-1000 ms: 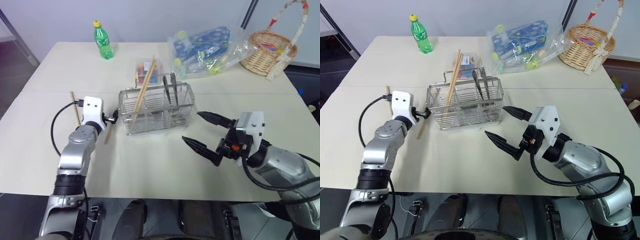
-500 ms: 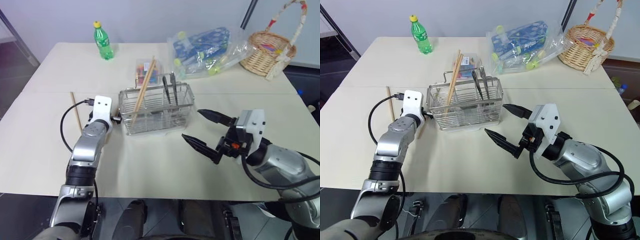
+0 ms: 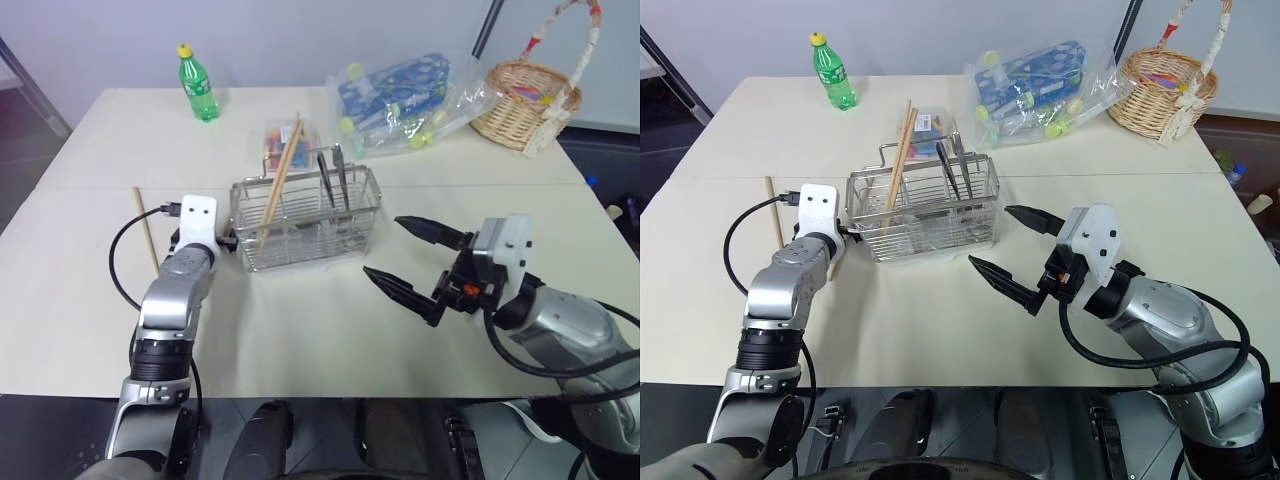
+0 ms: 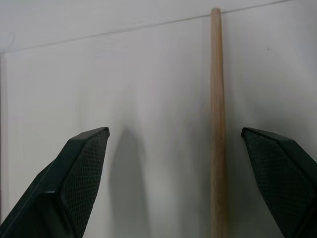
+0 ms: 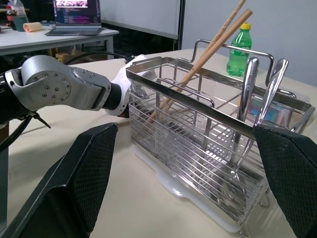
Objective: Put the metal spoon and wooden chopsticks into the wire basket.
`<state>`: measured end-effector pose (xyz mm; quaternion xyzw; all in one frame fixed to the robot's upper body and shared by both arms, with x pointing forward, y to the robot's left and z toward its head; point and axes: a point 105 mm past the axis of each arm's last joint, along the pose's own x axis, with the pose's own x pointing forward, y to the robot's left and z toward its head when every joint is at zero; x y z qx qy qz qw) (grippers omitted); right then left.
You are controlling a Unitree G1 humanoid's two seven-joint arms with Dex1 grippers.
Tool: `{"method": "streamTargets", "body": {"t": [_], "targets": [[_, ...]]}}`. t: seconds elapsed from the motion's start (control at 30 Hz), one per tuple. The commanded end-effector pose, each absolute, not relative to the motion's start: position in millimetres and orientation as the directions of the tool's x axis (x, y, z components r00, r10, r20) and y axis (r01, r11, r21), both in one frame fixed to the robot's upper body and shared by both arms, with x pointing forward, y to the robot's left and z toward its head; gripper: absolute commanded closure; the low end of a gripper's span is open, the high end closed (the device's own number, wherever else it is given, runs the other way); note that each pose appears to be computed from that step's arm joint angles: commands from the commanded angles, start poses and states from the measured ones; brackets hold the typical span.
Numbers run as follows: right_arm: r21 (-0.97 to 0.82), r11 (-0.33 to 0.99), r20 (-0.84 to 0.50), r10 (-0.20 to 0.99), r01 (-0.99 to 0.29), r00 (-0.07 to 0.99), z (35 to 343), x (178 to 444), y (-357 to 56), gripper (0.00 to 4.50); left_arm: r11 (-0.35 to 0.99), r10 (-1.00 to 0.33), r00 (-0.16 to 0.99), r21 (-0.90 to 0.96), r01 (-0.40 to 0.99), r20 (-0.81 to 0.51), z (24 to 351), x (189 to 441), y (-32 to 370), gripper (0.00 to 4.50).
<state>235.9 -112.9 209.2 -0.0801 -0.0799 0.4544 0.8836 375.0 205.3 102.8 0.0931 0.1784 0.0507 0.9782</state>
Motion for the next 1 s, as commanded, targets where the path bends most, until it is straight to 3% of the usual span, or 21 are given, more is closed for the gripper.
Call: {"method": "streamTargets", "body": {"t": [0.03,0.1,0.2,0.43,0.47,0.87,1.0], "targets": [[-0.237,0.570,0.091,0.820,-0.787,0.566,216,234,-111,0.04,0.975,0.147,0.898,0.212,-0.061,-0.415,85,367,206,0.00],[-0.238,0.573,0.091,0.817,-0.784,0.569,216,234,-111,0.04,0.976,0.149,0.897,0.207,-0.066,-0.417,85,367,206,0.00],[-0.241,0.577,0.092,0.814,-0.780,0.574,216,235,-112,0.00,0.976,0.159,0.896,0.205,-0.079,-0.415,85,368,207,0.79],[-0.241,0.585,0.093,0.808,-0.774,0.582,216,236,-114,0.00,0.976,0.159,0.898,0.201,-0.081,-0.411,86,369,207,4.24],[-0.240,0.586,0.093,0.807,-0.774,0.583,216,236,-114,0.00,0.976,0.159,0.898,0.200,-0.081,-0.410,86,369,207,4.40],[-0.220,0.553,0.062,0.830,-0.804,0.554,217,229,-118,0.00,0.972,0.199,0.895,0.199,-0.128,-0.399,87,369,219,4.40],[-0.219,0.541,0.053,0.837,-0.812,0.544,218,226,-117,0.00,0.962,0.241,0.910,0.205,-0.179,-0.336,101,372,234,4.40]]}}
